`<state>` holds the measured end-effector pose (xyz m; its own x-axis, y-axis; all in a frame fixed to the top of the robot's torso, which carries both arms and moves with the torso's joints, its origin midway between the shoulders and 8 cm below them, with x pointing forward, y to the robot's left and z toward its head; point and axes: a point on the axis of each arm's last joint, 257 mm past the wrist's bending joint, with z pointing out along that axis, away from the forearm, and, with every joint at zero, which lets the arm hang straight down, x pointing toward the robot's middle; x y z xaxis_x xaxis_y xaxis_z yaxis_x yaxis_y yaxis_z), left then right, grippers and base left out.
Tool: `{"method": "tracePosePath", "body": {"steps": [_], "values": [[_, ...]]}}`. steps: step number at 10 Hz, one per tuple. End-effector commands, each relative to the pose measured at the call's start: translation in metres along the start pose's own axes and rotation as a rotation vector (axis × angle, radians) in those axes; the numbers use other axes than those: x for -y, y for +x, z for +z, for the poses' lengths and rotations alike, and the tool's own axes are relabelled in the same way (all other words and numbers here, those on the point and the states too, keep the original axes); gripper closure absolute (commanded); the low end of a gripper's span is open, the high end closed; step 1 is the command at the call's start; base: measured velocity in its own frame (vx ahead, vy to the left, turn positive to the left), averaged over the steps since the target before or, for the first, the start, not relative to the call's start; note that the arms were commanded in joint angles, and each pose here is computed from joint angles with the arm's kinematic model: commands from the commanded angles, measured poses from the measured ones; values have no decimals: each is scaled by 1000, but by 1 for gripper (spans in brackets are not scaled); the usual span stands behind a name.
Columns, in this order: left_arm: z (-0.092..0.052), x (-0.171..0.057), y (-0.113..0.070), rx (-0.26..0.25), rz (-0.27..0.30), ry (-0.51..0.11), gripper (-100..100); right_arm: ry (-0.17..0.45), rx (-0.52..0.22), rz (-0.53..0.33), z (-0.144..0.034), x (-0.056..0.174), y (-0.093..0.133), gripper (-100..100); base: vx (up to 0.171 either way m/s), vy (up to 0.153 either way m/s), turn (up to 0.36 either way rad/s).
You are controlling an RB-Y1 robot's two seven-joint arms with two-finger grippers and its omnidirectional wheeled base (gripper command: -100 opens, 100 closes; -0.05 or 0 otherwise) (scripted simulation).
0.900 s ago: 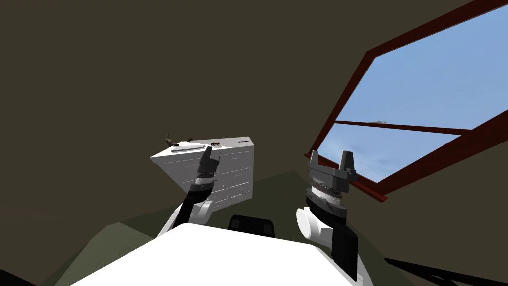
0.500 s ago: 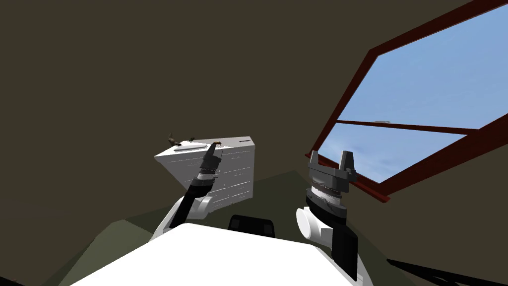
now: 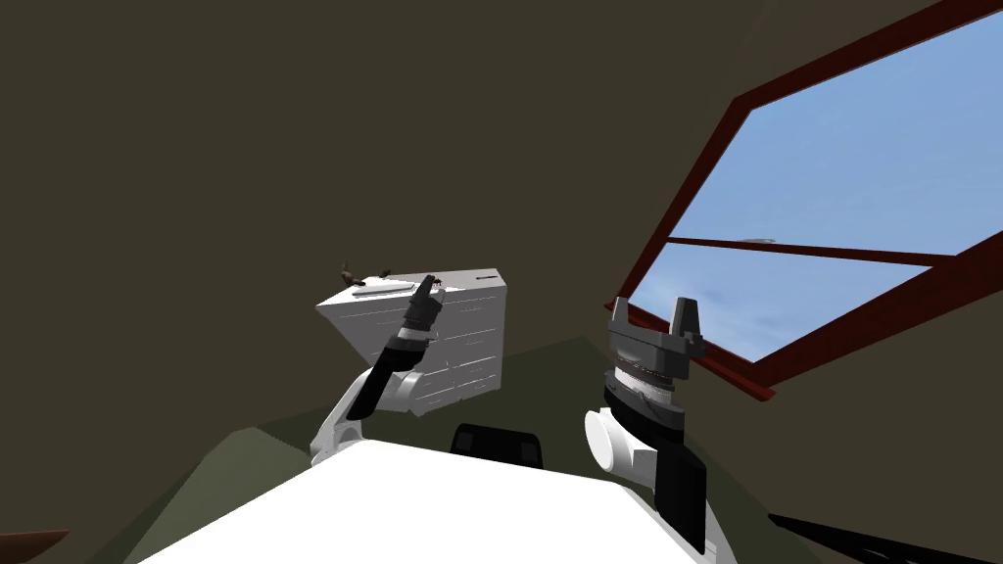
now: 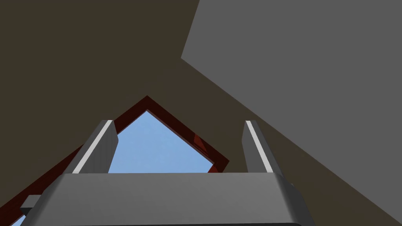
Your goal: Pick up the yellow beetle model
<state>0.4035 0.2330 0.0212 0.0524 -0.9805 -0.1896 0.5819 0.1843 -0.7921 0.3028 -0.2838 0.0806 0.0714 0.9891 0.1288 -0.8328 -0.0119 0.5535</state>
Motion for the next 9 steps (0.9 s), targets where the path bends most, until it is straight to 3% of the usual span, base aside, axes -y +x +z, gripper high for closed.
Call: {"method": "tracePosePath", "body": {"steps": [1,2,3,4,6,9], "values": [[5,-5,1,-6,-2,-25,-100,0,0,0,0,0,0,0,-19,21,8],[17,-2,4,-16,-8,-19,-100,0,0,0,0,0,0,0,-21,28,27],[16,-8,4,-16,-8,-41,-100,0,0,0,0,0,0,0,-14,23,8],[28,-4,6,-24,-16,-31,-100,0,0,0,0,0,0,0,-18,33,22],[29,-12,6,-25,-16,-61,-100,0,0,0,0,0,0,0,-11,17,4],[53,-14,12,-41,-39,-83,-100,0,0,0,0,0,0,0,-20,26,19]]}}
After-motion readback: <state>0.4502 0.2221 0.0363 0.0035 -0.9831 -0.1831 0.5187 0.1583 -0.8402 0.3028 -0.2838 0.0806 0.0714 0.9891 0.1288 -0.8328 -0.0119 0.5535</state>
